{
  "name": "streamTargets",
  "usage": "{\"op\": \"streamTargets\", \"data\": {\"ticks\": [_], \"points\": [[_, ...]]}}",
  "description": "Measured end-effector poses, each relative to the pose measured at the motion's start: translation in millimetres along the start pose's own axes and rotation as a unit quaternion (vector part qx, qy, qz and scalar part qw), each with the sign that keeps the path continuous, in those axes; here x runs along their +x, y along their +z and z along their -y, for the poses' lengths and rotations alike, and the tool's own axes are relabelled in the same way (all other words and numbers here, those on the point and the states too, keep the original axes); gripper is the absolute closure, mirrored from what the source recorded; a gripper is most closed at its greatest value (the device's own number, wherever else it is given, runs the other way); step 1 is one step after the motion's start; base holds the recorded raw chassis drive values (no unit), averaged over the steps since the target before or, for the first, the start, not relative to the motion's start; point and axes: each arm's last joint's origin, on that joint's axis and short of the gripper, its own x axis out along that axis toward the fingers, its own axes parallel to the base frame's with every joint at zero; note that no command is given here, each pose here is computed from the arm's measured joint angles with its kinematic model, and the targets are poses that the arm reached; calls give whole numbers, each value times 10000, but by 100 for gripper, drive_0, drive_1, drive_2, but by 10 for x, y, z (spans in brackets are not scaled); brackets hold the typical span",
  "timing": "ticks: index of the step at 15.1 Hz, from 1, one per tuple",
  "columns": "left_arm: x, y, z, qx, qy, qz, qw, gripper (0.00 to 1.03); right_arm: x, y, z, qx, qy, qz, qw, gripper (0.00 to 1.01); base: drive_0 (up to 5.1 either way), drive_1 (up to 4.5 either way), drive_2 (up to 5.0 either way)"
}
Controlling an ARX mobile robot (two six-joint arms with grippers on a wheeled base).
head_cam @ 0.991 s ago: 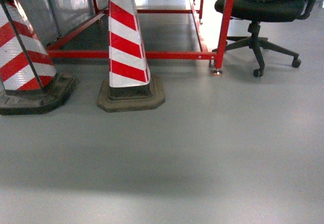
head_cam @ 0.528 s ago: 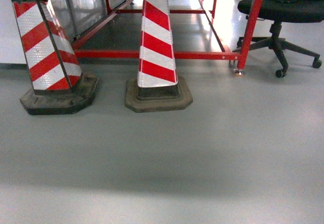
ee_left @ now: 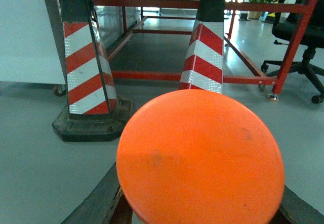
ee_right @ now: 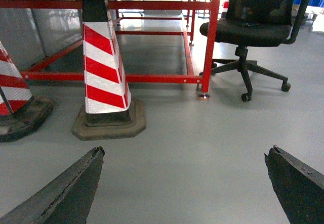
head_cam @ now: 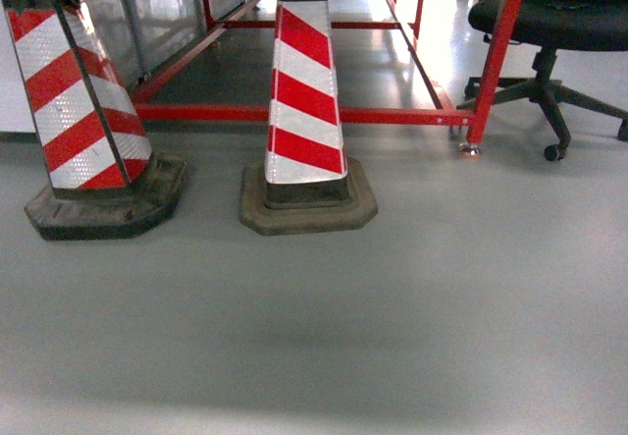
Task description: Pick capacitor and pack into box
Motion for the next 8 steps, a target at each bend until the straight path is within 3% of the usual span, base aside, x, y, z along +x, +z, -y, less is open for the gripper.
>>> {"op": "streamTargets", "data": {"ticks": [8], "points": [[0,3,0,0,-2,13,10000,59,0,1,0,0,-8,4,10000,3,8,421,-406]]}}
